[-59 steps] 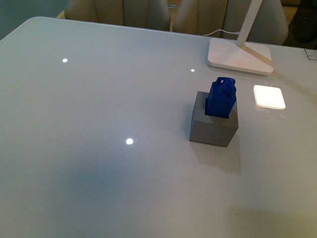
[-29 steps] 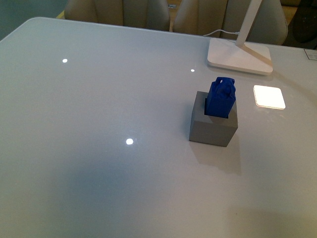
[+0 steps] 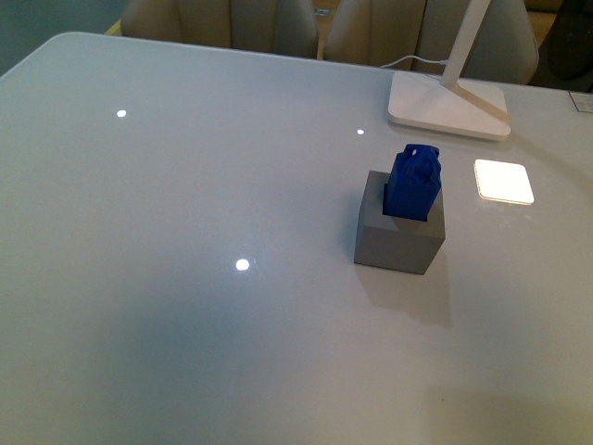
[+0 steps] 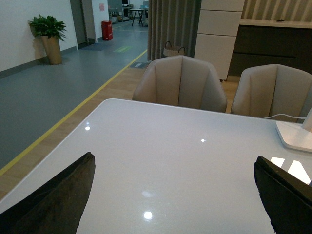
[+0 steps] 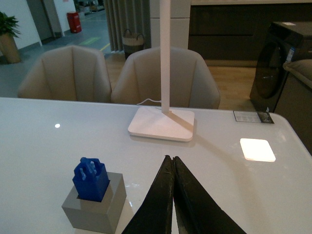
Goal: Insert blue part into gray base
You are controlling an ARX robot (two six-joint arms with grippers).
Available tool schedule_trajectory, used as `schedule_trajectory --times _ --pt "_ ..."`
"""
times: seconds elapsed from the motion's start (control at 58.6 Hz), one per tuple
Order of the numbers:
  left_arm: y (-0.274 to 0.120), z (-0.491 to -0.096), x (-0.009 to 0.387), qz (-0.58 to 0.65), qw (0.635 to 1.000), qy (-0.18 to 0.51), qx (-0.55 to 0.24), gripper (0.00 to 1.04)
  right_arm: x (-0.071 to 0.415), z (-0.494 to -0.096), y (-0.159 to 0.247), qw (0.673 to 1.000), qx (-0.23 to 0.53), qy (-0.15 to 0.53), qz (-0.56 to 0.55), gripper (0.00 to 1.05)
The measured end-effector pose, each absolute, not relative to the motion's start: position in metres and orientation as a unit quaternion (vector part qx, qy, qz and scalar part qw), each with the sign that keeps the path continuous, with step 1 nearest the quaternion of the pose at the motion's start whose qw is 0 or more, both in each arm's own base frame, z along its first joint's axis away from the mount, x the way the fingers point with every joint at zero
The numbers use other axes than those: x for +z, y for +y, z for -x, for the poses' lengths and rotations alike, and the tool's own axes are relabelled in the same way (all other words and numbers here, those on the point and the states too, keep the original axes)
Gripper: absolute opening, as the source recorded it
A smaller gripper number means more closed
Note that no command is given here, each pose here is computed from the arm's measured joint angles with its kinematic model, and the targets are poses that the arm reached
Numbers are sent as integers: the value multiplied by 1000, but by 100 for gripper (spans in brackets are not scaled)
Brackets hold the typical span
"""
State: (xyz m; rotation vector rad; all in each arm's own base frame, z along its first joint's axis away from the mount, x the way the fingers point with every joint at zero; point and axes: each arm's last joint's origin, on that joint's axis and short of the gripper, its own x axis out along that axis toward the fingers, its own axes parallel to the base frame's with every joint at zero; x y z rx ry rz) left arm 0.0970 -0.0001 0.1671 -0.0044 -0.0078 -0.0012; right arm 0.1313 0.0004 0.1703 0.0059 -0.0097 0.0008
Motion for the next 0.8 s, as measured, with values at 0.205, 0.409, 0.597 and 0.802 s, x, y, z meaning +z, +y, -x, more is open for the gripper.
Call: schedule_trajectory --times 0.205,0.409,0.597,0.802 --pt "0 -97 167 2 1000 -4 -1 97 172 -122 0 1000 0 -8 -3 2" --pt "0 -97 167 2 1000 -4 -1 97 173 -117 0 1000 0 -10 -3 2" --pt "0 -97 167 2 1000 -4 -1 97 172 -111 0 1000 0 -9 -3 2" --pt "0 -97 167 2 1000 -4 -1 97 171 -106 0 1000 0 -4 -3 2"
